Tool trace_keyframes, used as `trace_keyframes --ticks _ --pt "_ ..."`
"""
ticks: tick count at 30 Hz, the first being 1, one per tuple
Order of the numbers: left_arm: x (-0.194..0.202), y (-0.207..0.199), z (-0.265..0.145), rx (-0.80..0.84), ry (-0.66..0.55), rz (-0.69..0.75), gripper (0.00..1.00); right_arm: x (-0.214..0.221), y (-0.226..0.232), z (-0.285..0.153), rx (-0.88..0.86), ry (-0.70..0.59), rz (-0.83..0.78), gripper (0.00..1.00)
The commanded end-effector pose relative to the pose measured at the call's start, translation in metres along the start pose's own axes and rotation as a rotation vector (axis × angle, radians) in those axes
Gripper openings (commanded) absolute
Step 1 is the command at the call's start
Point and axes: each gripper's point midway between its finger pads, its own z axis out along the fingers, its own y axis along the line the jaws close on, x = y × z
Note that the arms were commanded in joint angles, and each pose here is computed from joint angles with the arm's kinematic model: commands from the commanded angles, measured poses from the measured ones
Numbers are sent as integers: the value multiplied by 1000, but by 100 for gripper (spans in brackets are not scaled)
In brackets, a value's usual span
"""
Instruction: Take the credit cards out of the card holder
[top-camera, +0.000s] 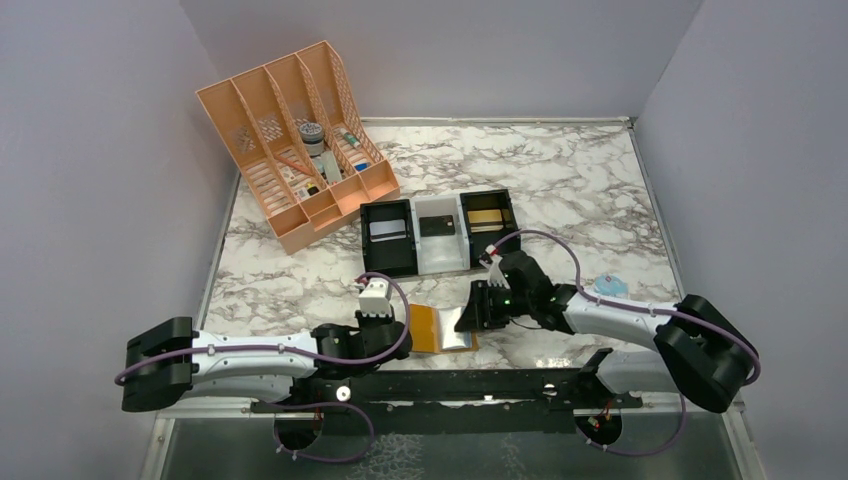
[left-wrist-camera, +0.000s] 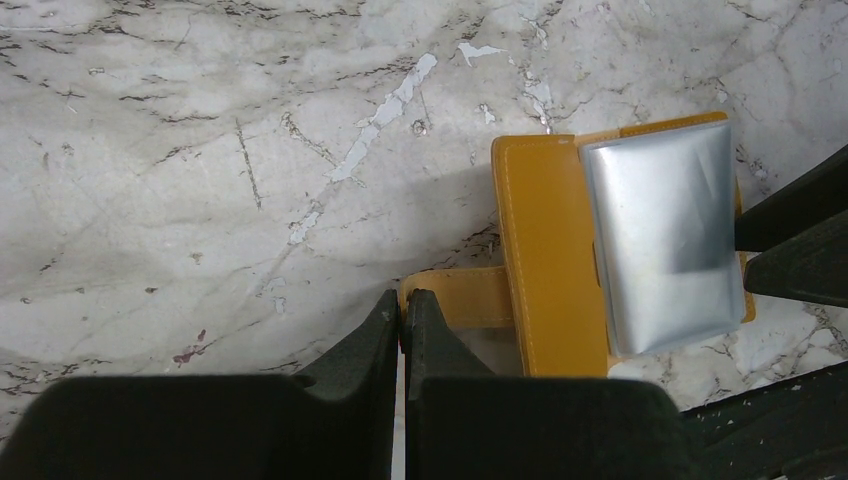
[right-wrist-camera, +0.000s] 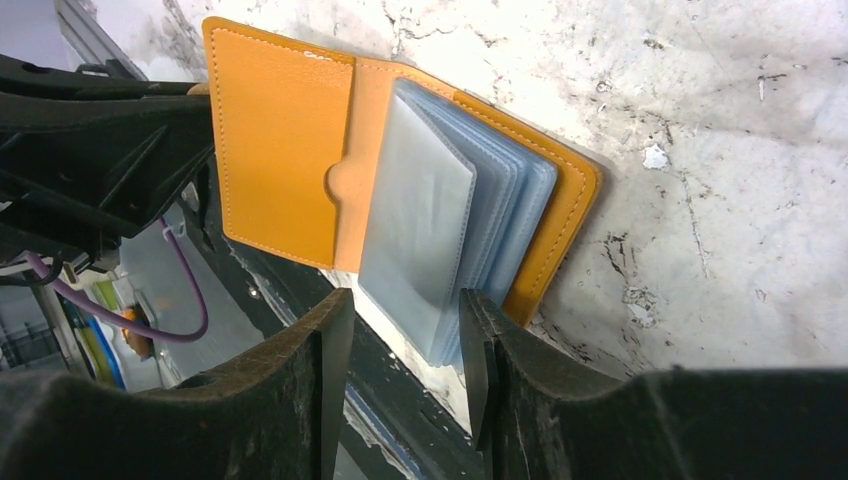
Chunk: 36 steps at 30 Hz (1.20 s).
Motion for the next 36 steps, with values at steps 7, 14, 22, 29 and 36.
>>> trace_keyframes --ticks 7,14,22,29,36 --pt "-2 -5 2 8 -9 6 0 -8 21 3 -78 -12 -24 36" --pt "0 -8 4 13 -4 10 0 -11 34 -3 -117 -24 -42 35" --pt "3 -13 6 18 8 23 0 -8 51 3 -170 10 -60 35" --pt "5 -15 8 22 13 28 0 -12 68 6 -175 2 -91 37" --pt "7 -19 10 36 20 31 0 -8 73 16 -153 24 -102 39"
